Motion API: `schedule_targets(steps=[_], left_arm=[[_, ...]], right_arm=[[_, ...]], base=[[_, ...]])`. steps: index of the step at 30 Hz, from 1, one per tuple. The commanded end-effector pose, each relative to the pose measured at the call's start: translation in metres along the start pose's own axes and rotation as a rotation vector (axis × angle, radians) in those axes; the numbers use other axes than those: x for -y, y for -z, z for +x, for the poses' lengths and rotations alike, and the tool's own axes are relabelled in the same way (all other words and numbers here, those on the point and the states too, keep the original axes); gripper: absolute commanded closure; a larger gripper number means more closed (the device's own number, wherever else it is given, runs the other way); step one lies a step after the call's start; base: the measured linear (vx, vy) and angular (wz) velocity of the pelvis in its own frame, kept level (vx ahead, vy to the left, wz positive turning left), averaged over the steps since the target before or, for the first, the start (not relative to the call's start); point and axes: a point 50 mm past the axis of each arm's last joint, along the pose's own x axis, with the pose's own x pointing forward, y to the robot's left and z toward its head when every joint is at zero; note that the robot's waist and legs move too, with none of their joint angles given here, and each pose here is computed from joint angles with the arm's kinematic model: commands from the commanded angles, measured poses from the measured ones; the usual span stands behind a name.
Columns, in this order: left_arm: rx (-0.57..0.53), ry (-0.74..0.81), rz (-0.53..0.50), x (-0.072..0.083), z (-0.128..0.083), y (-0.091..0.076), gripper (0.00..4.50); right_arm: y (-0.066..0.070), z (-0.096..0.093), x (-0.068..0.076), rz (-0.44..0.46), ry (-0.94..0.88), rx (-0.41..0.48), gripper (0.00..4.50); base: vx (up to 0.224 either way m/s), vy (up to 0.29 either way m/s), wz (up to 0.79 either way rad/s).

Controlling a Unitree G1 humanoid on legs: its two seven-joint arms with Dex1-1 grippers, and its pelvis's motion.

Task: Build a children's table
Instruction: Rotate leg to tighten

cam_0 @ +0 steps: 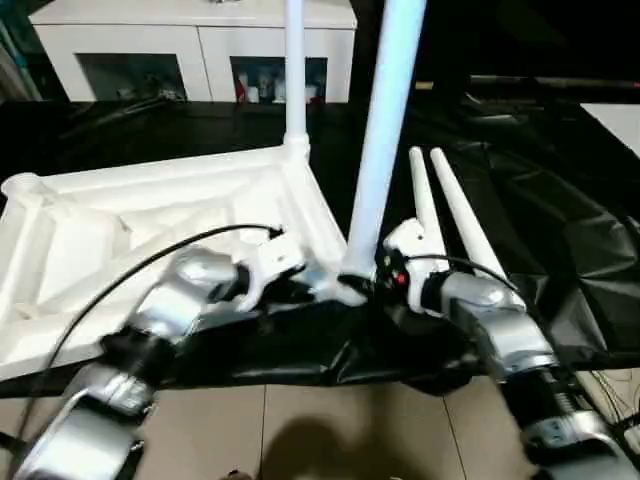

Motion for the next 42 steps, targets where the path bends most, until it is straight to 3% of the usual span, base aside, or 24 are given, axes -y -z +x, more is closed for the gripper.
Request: schedule_targets(steps=[1,5,6,10,15,16,23,26,32,37,42], left_arm=[[-0.002,-0.058,-0.031,-0.002,0.008,-0.003,4.50],[0.003,-0.149,-0.094,-0.006,0.024,-0.015,4.50],[-0.012,-0.223,-0.119,-0.007,0.036,-0.022,4.50],[-0.031,-0.249,-0.117,-0.006,0.042,-0.024,4.50],[-0.036,-0.226,-0.094,-0.006,0.040,-0.019,4.50],[-0.035,-0.220,-0.091,-0.006,0.039,-0.018,4.50],[-0.025,-0.139,-0.033,-0.005,0.029,-0.010,4.50],[-0.021,-0.097,0.005,-0.004,0.022,-0.007,4.50],[0.017,0.121,0.074,0.007,-0.001,-0.001,4.50],[0.015,0.255,0.125,0.014,-0.016,0.002,4.50],[0.013,0.258,0.130,0.015,-0.020,0.002,4.50]], right_arm=[[0.021,0.004,0.000,0.070,0.092,-0.102,1.85],[0.026,0.018,-0.004,0.184,0.260,-0.135,1.85],[0.025,0.030,-0.006,0.265,0.374,-0.138,1.85],[0.020,0.037,-0.007,0.290,0.394,-0.115,1.85],[0.006,0.041,-0.009,0.219,0.331,-0.045,1.85],[0.004,0.040,-0.009,0.208,0.321,-0.033,1.29],[-0.014,0.029,-0.005,0.113,0.132,0.079,0.79],[-0.014,0.018,-0.002,0.039,0.048,0.064,0.50],[-0.011,-0.016,0.015,-0.085,-0.107,0.011,0.50],[-0.011,-0.032,0.013,-0.142,-0.257,-0.033,0.50],[-0.008,-0.034,0.007,-0.169,-0.321,-0.063,0.50]], base=[[0.000,0.000,0.00],[0.000,0.000,0.00],[0.000,0.000,0.00],[0.000,0.000,0.00],[0.000,0.000,0.00],[0.000,0.000,0.00],[0.000,0.000,0.00],[0.000,0.000,0.00],[0.000,0.000,0.00],[0.000,0.000,0.00],[0.000,0.000,0.00]])
